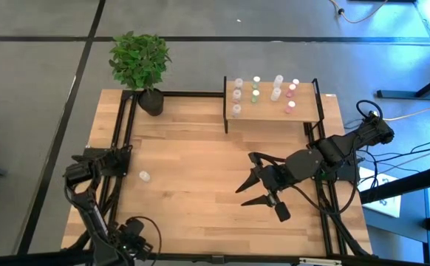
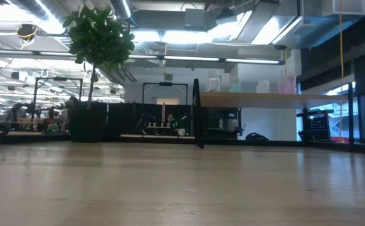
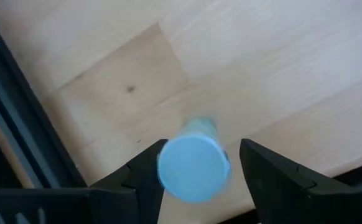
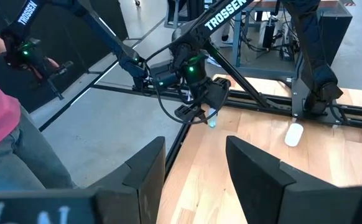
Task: Pick and place medicine bottles onto shelf by color
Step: Put the green pill bottle aligned with the other green pill bottles on the shelf
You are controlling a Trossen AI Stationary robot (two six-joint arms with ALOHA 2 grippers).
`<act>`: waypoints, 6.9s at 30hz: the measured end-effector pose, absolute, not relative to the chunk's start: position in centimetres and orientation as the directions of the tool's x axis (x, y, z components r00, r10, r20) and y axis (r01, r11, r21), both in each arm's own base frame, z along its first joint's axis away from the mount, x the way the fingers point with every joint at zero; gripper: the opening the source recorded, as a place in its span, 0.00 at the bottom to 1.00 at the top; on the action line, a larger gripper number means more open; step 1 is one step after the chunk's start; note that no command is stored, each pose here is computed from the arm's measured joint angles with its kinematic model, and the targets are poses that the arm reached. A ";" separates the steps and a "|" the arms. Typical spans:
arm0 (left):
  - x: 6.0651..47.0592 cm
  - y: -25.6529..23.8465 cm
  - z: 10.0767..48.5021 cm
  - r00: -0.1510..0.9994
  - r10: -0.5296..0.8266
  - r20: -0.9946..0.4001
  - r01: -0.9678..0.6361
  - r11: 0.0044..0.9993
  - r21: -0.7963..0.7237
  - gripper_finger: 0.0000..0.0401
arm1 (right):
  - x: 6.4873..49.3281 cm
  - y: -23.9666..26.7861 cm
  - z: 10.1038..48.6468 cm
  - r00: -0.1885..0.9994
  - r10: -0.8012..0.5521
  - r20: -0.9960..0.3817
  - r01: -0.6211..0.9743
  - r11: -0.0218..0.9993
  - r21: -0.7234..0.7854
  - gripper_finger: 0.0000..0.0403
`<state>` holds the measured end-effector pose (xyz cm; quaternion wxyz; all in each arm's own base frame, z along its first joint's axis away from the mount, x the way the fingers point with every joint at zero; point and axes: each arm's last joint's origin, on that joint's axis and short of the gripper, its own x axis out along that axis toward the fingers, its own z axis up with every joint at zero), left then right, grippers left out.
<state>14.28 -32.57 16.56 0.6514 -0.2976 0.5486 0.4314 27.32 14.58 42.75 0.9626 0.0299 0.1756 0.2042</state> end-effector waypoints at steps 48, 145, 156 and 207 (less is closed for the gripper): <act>15.6 -31.2 18.5 0.141 0.227 -0.964 -0.827 0.563 0.011 0.21 | 27.2 14.5 42.5 0.847 0.400 -0.351 -0.381 0.916 0.124 0.43; 42.7 -6.0 15.0 0.435 0.010 -0.901 -0.120 0.992 -0.047 0.21 | 19.9 9.1 44.3 0.880 -0.093 -0.465 0.042 0.992 -0.118 0.43; 42.7 -6.0 14.8 0.422 0.008 -0.906 -0.120 0.992 -0.047 0.28 | 19.9 9.1 44.3 0.880 -0.091 -0.466 0.041 0.992 -0.117 0.43; 40.7 -12.0 29.1 0.379 0.256 -0.889 -0.142 0.966 0.218 0.66 | 19.9 9.1 44.3 0.880 -0.091 -0.466 0.041 0.992 -0.117 0.43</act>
